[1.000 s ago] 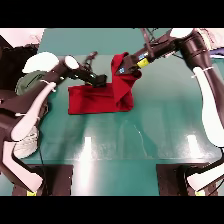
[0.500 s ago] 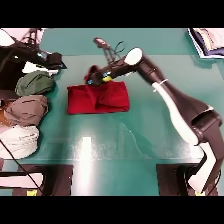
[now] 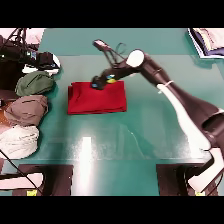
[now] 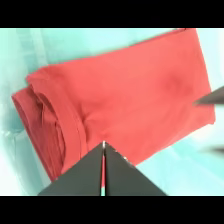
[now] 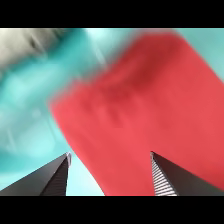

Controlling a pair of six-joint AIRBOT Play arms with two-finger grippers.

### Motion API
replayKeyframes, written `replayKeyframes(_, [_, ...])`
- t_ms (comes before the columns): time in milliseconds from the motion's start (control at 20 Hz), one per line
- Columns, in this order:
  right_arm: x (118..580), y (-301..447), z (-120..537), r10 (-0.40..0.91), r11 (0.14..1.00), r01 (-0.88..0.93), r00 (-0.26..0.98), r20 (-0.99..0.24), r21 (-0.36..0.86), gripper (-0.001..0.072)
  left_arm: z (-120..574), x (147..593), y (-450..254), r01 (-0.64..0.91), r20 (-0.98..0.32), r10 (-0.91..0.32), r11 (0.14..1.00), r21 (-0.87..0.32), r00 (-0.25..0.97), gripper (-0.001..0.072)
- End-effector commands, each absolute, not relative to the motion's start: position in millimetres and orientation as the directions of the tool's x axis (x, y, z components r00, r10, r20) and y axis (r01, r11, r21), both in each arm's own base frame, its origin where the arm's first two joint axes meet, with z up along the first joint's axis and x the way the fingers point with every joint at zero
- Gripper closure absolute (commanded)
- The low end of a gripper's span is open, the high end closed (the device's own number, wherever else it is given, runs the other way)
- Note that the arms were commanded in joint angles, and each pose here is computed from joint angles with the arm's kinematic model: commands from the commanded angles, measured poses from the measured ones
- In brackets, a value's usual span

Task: Fold the shirts.

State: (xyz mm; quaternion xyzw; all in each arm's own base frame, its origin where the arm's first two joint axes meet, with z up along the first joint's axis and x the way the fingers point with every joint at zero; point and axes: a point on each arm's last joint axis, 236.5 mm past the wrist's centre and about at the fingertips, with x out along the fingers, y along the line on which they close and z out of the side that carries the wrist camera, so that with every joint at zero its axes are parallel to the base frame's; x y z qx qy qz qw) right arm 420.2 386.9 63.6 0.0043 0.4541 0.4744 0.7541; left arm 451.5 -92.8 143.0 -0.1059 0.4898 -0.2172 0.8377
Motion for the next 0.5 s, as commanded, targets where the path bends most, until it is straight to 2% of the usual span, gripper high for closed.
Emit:
replayKeyframes(0, [416.0, 287.4, 18.2, 0.602, 0.714, -0.520, 0.116, -0.790, 0.468, 0.0138, 134.9, 445.9, -94.7, 0.257, -0.787, -0.476, 0.878, -0.403, 0.393, 0.0685])
replayKeyframes(50, [420.0, 263.4, 5.0, 0.586, 0.755, -0.447, 0.133, -0.799, 0.479, 0.0114, 131.4, 445.6, -95.0, 0.252, -0.788, -0.477, 0.878, -0.407, 0.389, 0.0685])
replayKeyframes(100, [423.5, 241.0, -8.8, 0.578, 0.784, -0.373, 0.142, -0.804, 0.497, 0.0027, 128.3, 445.1, -94.9, 0.249, -0.791, -0.477, 0.878, -0.409, 0.384, 0.0685])
replayKeyframes(150, [423.9, 229.2, -18.6, 0.595, 0.786, -0.308, 0.137, -0.792, 0.537, 0.0001, 125.4, 445.1, -94.9, 0.244, -0.792, -0.477, 0.878, -0.411, 0.382, 0.0685])
replayKeyframes(300, [423.9, 222.5, -43.0, 0.676, 0.736, -0.153, 0.105, -0.730, 0.660, 0.0014, 121.9, 446.0, -96.1, 0.239, -0.789, -0.481, 0.876, -0.418, 0.382, 0.0685])
replayKeyframes(450, [425.7, 252.8, -53.8, 0.751, 0.659, -0.145, 0.064, -0.658, 0.738, 0.0020, 121.9, 447.9, -96.6, 0.238, -0.785, -0.483, 0.875, -0.421, 0.389, 0.0685])
